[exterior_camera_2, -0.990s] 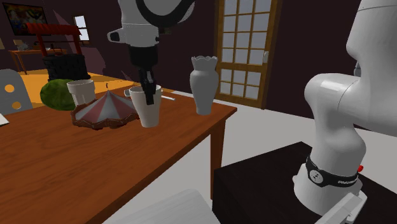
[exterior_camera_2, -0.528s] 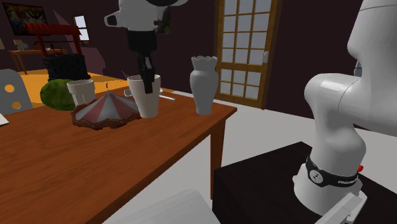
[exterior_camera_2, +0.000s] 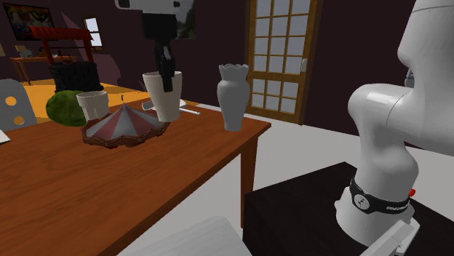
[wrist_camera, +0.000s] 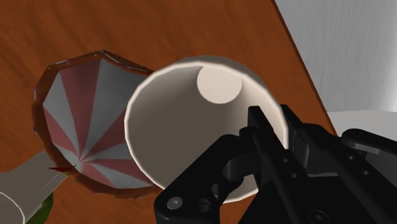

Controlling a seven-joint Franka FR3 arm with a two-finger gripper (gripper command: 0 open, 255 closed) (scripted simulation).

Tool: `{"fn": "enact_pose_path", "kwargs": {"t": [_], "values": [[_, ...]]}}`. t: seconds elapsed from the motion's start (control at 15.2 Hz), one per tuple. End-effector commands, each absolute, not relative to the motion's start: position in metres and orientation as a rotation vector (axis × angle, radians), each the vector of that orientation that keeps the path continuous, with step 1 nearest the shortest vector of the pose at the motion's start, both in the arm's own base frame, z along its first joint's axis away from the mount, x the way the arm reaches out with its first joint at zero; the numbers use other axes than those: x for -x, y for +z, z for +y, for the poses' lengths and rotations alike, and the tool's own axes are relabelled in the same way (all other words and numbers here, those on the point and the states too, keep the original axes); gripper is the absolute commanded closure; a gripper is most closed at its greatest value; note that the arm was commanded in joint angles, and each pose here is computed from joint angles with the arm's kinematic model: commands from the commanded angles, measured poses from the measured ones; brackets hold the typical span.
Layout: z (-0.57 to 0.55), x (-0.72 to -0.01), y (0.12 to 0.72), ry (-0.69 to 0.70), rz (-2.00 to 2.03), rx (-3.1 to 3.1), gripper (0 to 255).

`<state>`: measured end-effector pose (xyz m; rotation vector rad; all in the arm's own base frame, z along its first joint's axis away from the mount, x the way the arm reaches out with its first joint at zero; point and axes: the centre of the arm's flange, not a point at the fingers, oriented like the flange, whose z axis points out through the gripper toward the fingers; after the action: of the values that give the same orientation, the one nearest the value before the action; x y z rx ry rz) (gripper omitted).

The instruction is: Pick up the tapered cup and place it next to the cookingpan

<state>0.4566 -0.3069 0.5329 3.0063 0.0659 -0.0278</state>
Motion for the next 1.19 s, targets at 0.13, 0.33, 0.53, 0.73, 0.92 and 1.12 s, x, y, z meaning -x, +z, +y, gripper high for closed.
{"fn": "enact_pose_path", "kwargs": {"t": [0.13,0.33,0.53,0.73,0.92,1.12], "values": [[-0.306,-0.456,0.555,-0.028,0.066,-3.006,255],[-0.306,-0.456,0.571,-0.028,0.066,-3.006,255],[-0.33,-0.446,0.576,-0.028,0.066,-3.006,255],[-0.366,-0.43,0.576,-0.028,0.066,-3.006,255],[-0.402,-0.414,0.576,-0.028,0.066,-3.006,255],[-0.439,-0.398,0.576,-0.028,0.066,-3.006,255]]}}
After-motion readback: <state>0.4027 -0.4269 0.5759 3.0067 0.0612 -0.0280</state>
